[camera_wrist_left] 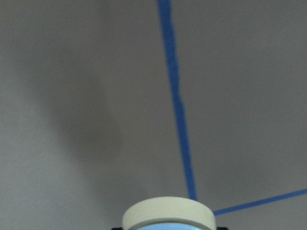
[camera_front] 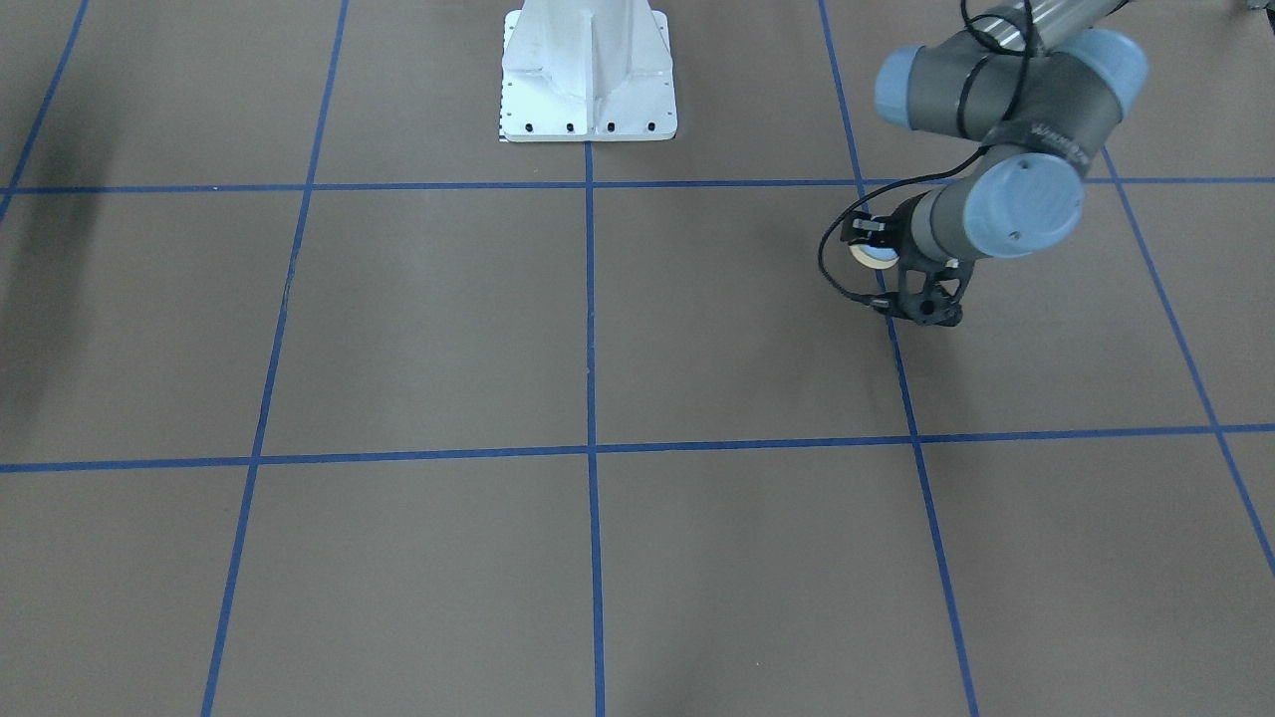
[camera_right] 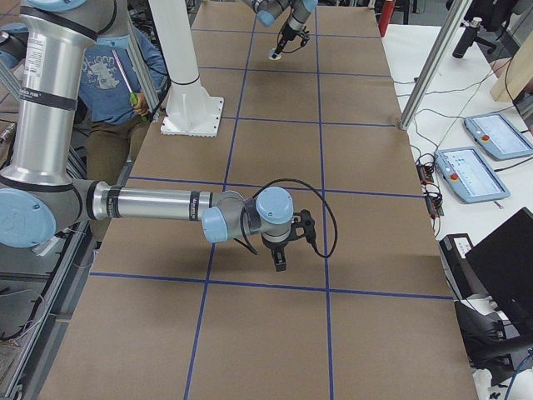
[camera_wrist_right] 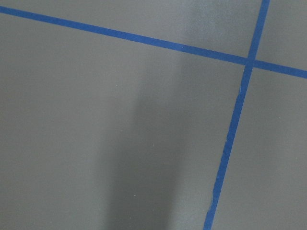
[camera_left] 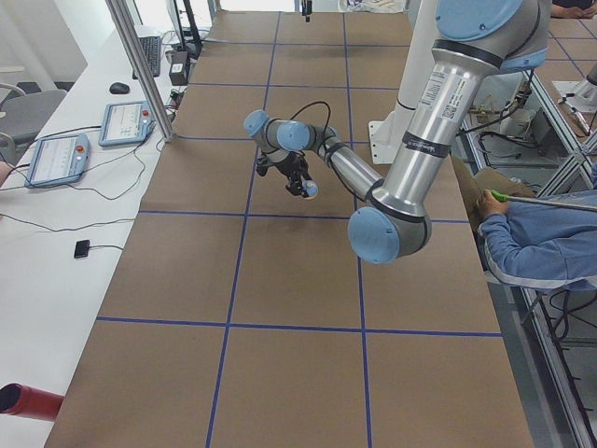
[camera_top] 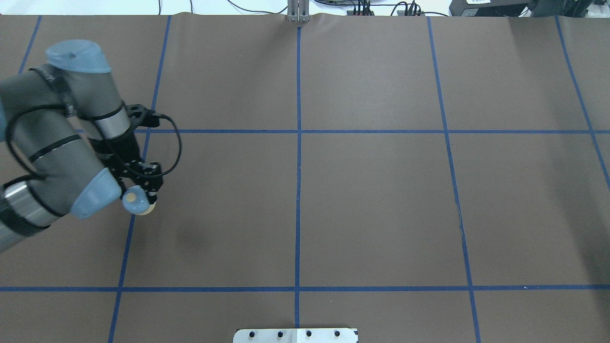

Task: Place and press bell with both arms
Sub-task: 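Carry the blue bell with the left gripper to the table center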

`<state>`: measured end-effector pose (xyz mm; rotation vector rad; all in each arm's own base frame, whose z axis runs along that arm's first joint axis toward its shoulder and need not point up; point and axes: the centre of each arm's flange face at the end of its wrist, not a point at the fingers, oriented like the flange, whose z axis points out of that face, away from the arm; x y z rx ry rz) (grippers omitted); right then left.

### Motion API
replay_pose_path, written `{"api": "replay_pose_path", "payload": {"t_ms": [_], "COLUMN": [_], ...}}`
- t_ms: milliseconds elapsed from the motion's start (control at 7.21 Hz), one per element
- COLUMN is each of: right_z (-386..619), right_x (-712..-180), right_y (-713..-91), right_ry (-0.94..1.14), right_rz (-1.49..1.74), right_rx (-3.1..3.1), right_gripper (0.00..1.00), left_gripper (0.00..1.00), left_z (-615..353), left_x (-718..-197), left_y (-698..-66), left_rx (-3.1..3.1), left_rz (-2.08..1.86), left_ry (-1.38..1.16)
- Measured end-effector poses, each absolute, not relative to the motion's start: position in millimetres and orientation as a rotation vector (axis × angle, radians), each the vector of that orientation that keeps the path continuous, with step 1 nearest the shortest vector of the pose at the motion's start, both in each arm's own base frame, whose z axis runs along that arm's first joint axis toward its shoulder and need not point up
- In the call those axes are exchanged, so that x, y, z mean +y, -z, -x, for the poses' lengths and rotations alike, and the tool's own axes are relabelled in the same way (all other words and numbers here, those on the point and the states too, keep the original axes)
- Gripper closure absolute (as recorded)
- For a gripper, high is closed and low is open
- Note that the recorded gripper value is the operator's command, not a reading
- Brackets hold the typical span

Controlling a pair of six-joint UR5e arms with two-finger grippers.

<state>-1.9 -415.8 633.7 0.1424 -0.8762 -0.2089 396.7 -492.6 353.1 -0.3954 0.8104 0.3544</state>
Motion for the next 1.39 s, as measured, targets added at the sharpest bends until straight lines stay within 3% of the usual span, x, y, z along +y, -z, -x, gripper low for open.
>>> {"api": "replay_pose_path", "payload": {"t_ms": [416,971,1387], "right_z": [2.8,7.9,8.9], "right_x": [-416.7,-418.2,-418.3], "right_y": [-633.6,-639.6,-640.5], "right_ry": [0.208,0.215,0.216], "right_rz": [-0.140,-0.126,-0.123], "right_rx": [-0.877,-0.877,-0.877], "right_gripper": [0.00,0.00,0.00], "left_gripper": [0.86,0.85,0.67], "left_z": [-514.8,-623.7,-650.6], "left_x": [-550.1,-559.7,-547.8], "left_y": [-245.5,-194.7,-183.5], "left_rx": [0.778,0.802,0.786], "left_rz": [0.464,0.503,0.532], "left_ry": [-0.244,-0.086,-0.056]}}
